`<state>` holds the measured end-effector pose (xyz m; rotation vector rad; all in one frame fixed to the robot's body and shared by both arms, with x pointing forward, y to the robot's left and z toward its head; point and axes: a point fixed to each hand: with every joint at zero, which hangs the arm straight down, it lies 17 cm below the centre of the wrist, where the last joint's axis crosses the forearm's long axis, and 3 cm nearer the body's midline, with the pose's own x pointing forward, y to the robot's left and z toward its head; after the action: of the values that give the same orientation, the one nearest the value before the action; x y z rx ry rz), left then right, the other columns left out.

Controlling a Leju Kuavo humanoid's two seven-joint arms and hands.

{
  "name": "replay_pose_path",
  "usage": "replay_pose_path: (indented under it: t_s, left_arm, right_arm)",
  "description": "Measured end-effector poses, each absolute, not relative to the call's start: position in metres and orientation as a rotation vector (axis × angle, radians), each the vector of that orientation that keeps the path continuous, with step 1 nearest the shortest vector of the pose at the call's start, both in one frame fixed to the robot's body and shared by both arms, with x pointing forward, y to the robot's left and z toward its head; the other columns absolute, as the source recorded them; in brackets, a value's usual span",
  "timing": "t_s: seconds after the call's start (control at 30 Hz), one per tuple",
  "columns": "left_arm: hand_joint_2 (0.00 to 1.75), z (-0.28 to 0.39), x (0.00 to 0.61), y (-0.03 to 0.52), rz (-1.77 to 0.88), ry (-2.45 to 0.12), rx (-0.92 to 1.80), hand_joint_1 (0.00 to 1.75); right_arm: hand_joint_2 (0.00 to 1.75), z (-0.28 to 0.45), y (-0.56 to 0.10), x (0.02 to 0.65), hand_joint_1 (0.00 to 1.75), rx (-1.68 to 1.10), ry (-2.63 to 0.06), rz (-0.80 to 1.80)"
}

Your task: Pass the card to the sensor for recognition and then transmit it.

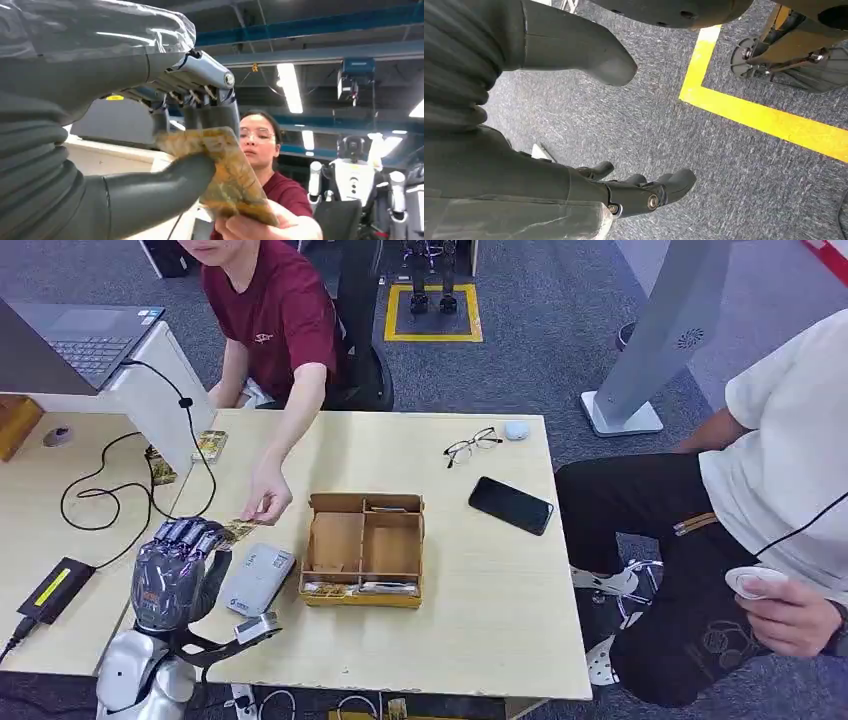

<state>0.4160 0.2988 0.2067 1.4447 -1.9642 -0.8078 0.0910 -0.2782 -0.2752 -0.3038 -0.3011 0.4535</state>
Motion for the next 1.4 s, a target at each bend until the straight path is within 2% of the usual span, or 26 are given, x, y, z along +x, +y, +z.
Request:
replay_pose_path:
  t_s: [0.23,0.33,0.43,0.53,0.67,0.77,1.1,1.4]
  left_arm:
    - [1.75,0.205,0.416,0.309,-0.693,-1.97,1.387,1.75]
    - [1.75,0.203,0.42,0.321,-0.546,-1.95,1.308,1.75]
    - [1.75,0.185,0.432,0.322,-0.396,-1.901,1.078,1.75]
    - [1.75,0.173,0.44,0.311,-0.356,-1.883,0.914,1.75]
    - [1.75,0.133,0.454,0.289,-0.232,-1.74,0.497,1.75]
    - [1.75,0.114,0.459,0.282,-0.209,-1.637,0.373,1.75]
    - [1.75,0.085,0.468,0.276,-0.278,-1.515,0.345,1.75]
    - [1.75,0.059,0.477,0.286,-0.367,-1.418,0.522,1.75]
  right_arm:
    - [1.75,-0.275,-0.279,0.09,0.0,-0.304,-0.296,0.423]
    - [1.75,-0.275,-0.279,0.091,0.0,-0.306,-0.299,0.423]
    - [1.75,-0.275,-0.28,0.091,0.0,-0.311,-0.3,0.41]
    - [1.75,-0.275,-0.281,0.091,0.0,-0.315,-0.299,0.408]
    - [1.75,-0.275,-0.281,0.089,0.0,-0.324,-0.296,0.394]
    - [1.75,-0.275,-0.281,0.088,0.0,-0.329,-0.291,0.39]
    - [1.75,-0.275,-0.28,0.087,0.0,-0.335,-0.282,0.385]
    - [1.75,-0.275,-0.276,0.086,0.0,-0.327,-0.275,0.399]
